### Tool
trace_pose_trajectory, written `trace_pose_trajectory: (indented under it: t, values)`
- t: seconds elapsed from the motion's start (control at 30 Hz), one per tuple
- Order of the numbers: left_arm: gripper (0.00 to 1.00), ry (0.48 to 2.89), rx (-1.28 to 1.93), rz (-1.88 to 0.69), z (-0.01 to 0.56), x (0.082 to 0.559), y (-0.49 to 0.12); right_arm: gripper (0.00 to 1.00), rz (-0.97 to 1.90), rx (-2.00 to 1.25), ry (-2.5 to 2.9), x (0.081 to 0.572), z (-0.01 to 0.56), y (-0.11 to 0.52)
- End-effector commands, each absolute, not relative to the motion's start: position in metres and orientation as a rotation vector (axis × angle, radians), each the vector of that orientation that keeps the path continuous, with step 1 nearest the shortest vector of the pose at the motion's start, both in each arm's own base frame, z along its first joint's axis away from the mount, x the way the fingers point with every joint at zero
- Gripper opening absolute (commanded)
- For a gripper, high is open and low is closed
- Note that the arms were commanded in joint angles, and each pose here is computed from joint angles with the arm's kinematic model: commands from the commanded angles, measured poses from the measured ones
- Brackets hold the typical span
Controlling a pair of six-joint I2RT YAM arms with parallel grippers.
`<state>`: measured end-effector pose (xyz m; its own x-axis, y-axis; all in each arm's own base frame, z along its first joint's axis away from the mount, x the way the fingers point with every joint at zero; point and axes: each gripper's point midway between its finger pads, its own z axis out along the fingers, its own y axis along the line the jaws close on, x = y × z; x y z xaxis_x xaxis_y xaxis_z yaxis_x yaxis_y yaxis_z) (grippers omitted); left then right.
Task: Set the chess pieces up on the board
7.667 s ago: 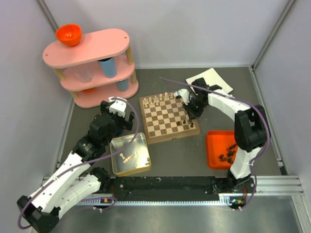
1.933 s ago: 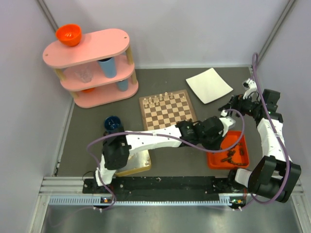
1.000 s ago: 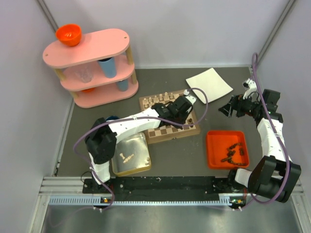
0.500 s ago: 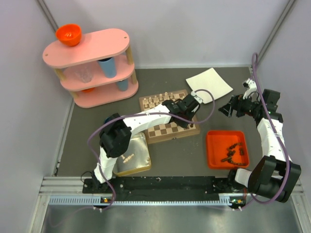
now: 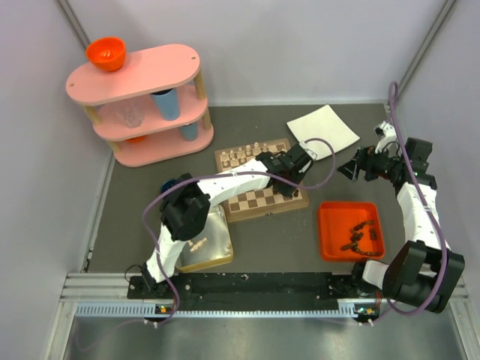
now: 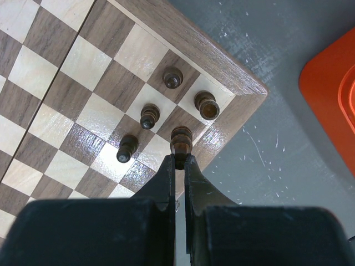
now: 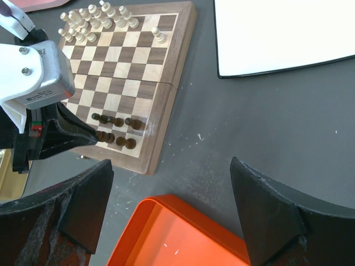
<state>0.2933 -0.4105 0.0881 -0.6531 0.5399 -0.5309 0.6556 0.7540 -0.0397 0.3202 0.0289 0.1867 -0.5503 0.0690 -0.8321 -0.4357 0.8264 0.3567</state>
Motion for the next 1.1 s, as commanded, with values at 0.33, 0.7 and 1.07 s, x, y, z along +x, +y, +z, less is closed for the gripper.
trace_pose_trajectory:
  t: [0.33, 0.7, 1.07]
  values:
    - [0.04, 2.454, 0.926, -0.337, 0.089, 0.294, -0.418, 0.85, 0.634, -0.29, 2.018, 0.328, 0.201, 0.022]
    - [0.06, 2.458, 0.916, -0.32, 0.086, 0.296, -0.417, 0.85, 0.632, -0.293, 2.016, 0.328, 0.202, 0.022]
    - [0.15, 2.458, 0.915, -0.314, 0.086, 0.297, -0.417, 0.86, 0.631, -0.292, 2.017, 0.328, 0.202, 0.022]
